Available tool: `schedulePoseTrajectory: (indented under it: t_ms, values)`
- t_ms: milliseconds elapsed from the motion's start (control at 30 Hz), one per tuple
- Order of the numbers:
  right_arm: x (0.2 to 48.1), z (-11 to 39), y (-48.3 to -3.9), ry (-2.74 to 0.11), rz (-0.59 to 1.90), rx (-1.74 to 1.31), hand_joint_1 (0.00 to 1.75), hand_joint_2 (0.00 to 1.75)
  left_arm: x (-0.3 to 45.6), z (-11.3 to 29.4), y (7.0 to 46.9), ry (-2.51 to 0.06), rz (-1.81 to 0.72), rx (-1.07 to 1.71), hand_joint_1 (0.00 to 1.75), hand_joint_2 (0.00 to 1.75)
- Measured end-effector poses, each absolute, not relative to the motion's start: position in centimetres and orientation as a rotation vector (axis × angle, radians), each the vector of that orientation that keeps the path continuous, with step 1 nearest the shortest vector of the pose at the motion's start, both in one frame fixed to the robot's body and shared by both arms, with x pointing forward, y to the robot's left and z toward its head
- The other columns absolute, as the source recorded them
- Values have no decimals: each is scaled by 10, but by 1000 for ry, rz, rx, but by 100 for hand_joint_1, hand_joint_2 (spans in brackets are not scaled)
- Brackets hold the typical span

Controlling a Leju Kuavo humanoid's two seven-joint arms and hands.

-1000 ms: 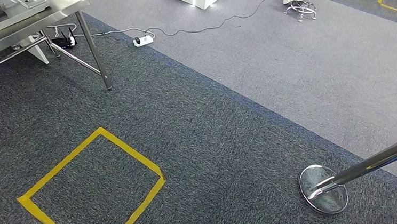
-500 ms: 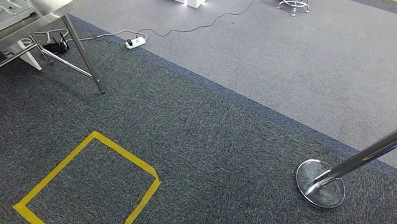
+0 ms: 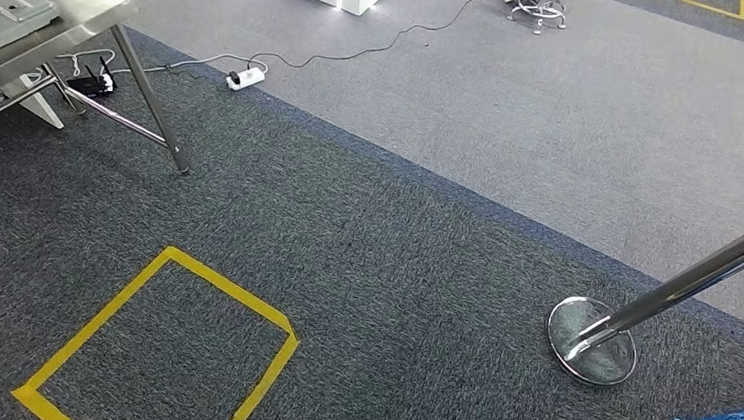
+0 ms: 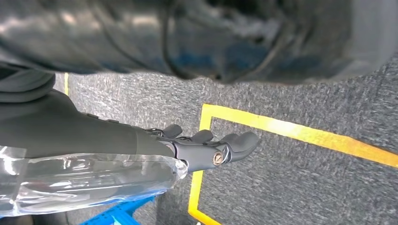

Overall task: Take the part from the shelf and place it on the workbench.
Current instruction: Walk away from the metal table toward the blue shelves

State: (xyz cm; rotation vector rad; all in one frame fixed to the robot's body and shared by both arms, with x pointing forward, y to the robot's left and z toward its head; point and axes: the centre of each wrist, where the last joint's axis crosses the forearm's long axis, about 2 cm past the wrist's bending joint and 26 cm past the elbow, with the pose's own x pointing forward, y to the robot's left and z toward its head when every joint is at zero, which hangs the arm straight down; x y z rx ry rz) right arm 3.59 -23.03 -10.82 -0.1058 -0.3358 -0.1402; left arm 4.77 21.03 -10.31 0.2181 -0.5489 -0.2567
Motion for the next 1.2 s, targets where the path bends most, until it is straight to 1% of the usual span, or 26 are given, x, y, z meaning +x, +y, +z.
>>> schedulePoseTrajectory:
  t_ms: [1200]
  values:
    - [37,-108,-231,-343,-89,-117,0,0,48,-103,209,-543,-255,216,0,0]
